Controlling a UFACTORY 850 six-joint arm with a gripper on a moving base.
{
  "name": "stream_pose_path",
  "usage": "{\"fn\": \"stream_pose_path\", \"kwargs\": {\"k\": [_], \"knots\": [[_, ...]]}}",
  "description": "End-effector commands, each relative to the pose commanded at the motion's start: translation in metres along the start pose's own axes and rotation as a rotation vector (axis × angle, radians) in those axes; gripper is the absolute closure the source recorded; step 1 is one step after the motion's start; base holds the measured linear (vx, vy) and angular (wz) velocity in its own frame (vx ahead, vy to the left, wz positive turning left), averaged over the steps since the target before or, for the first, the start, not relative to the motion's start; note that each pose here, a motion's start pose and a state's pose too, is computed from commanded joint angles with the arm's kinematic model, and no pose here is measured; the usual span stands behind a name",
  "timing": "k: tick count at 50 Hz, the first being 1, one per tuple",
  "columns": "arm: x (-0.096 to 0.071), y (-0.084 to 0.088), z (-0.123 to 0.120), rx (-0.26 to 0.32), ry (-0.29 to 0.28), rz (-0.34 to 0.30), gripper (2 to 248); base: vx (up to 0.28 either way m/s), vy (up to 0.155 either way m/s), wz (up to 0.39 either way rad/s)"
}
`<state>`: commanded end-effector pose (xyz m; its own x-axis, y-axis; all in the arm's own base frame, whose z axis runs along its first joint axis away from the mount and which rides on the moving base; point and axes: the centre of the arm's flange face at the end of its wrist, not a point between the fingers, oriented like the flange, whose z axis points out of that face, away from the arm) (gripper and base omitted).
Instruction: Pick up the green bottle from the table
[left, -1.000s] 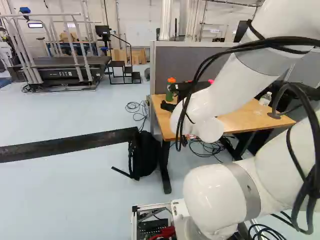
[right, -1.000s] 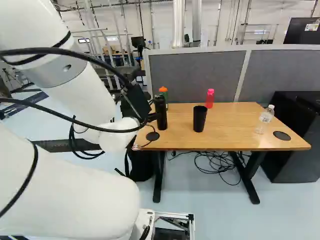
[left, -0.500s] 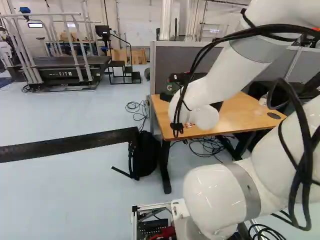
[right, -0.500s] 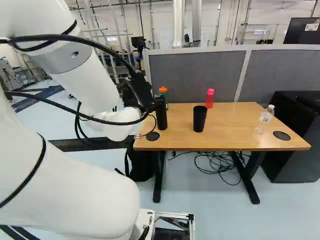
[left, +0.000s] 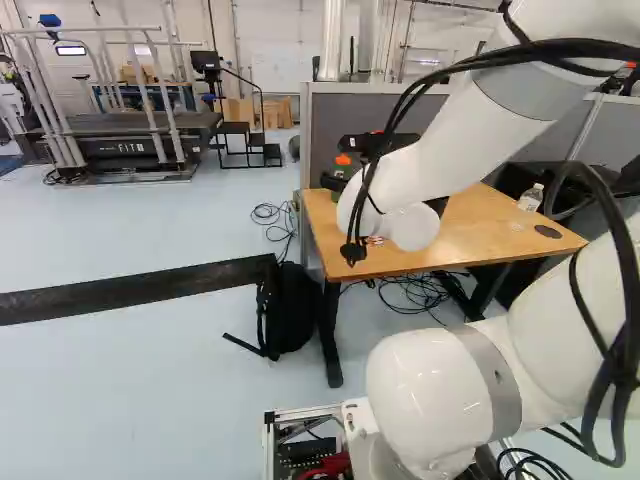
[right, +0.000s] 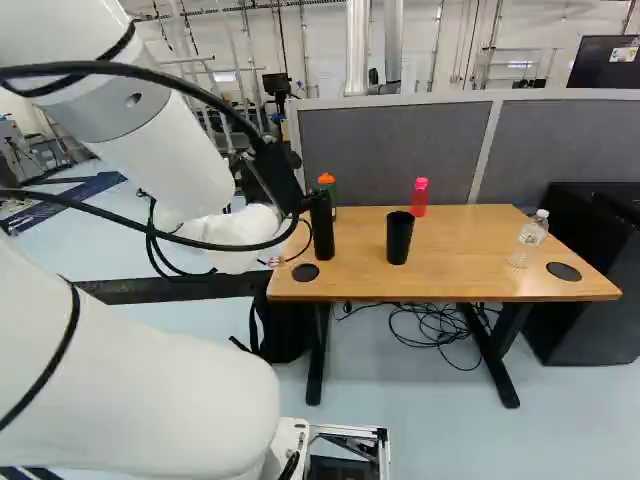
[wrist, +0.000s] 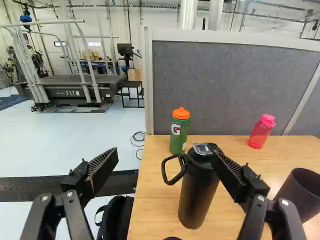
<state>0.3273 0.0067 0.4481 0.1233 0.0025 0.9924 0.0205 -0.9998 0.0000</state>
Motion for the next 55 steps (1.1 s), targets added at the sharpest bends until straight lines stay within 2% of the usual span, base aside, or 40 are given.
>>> {"fn": "stream_pose_path", "kwargs": {"k": [31,42,55], "knots": [[0.036,0.000,0.022,-0.001,0.064,0.000,2,0.000,0.000,0.000],[0.048,0.002,0.036,-0.007,0.055,0.001,2,0.000,0.000,0.000],[0.061,0.010,0.058,-0.024,0.018,0.003,2,0.000,0.000,0.000]]}}
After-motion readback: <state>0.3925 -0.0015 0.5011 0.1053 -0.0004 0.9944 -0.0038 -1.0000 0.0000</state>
